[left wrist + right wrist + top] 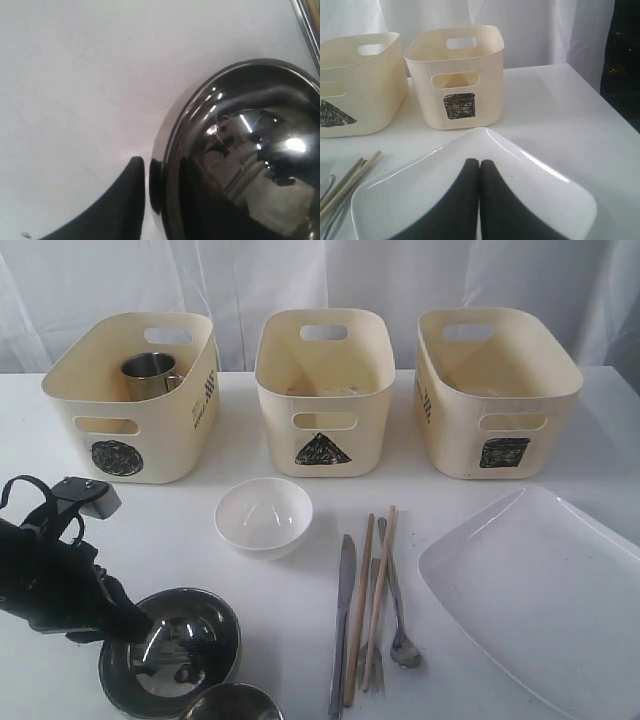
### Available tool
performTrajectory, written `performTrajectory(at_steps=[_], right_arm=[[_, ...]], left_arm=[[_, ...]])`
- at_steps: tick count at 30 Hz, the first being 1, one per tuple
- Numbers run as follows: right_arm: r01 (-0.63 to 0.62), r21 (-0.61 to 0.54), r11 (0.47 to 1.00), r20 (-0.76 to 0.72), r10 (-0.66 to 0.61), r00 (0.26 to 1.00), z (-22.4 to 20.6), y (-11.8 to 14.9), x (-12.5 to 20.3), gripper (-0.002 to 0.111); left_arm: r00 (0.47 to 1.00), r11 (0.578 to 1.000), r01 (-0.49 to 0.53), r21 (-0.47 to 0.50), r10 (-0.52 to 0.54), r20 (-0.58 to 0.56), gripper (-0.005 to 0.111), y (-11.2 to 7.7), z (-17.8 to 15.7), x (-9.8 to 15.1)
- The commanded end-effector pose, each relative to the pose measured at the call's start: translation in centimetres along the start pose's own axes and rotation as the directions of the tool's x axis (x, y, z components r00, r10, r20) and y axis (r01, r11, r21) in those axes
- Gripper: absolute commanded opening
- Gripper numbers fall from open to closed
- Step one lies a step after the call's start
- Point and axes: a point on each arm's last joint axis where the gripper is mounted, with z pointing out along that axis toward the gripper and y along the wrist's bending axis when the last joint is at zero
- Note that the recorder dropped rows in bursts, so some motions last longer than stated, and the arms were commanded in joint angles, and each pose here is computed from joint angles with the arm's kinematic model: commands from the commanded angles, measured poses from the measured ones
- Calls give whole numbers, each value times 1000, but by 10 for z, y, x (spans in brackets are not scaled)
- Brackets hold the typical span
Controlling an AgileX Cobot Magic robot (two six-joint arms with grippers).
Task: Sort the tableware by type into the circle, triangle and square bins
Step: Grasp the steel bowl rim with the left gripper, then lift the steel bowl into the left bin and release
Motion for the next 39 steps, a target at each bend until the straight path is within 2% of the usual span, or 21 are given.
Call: performTrajectory(at_steps=[1, 2, 7, 9, 11, 13, 17, 19, 23, 29, 34, 39], right_arm=[[7, -7, 1000, 7, -7, 1000, 0, 0, 1, 0], [7, -7, 1000, 7, -7, 1000, 0, 0, 1, 0], [7, -7, 1000, 7, -7, 1000, 0, 0, 1, 0], [7, -7, 1000, 7, -7, 1000, 0, 0, 1, 0], [7, -7, 1000, 7, -7, 1000, 0, 0, 1, 0], [7, -7, 1000, 7, -7, 1000, 0, 0, 1, 0], [7, -7, 1000, 7, -7, 1000, 0, 0, 1, 0], [7, -7, 1000, 7, -7, 1000, 0, 0, 1, 0], [7, -7, 1000, 7, -7, 1000, 0, 0, 1, 0], [7, -7, 1000, 7, -7, 1000, 0, 0, 1, 0], [7, -7, 1000, 7, -7, 1000, 0, 0, 1, 0], [7, -7, 1000, 7, -7, 1000, 0, 0, 1, 0]], left_arm=[[1000, 1000, 19, 14, -19, -1, 8, -2, 1, 1], [1000, 1000, 19, 8, -19, 2, 0, -2, 1, 1], [997, 999, 32, -21, -31, 68, 0, -2, -6, -7], [994, 1000, 0, -8, 1, 106, 0, -8, -17, -17], [982, 998, -57, -37, 63, 179, 0, -14, -35, -32], [949, 983, -127, -130, 159, 274, 0, -19, -62, -54], [900, 945, -145, -292, 249, 358, 0, -18, -96, -84], [884, 922, -120, -368, 268, 382, 0, -10, -110, -98], [864, 888, -81, -452, 288, 412, 0, 13, -132, -125], [835, 855, -56, -516, 323, 445, 0, 45, -156, -168], [829, 850, -62, -524, 336, 447, 0, 65, -150, -196], [853, 866, -59, -497, 303, 425, 0, 92, -123, -214]])
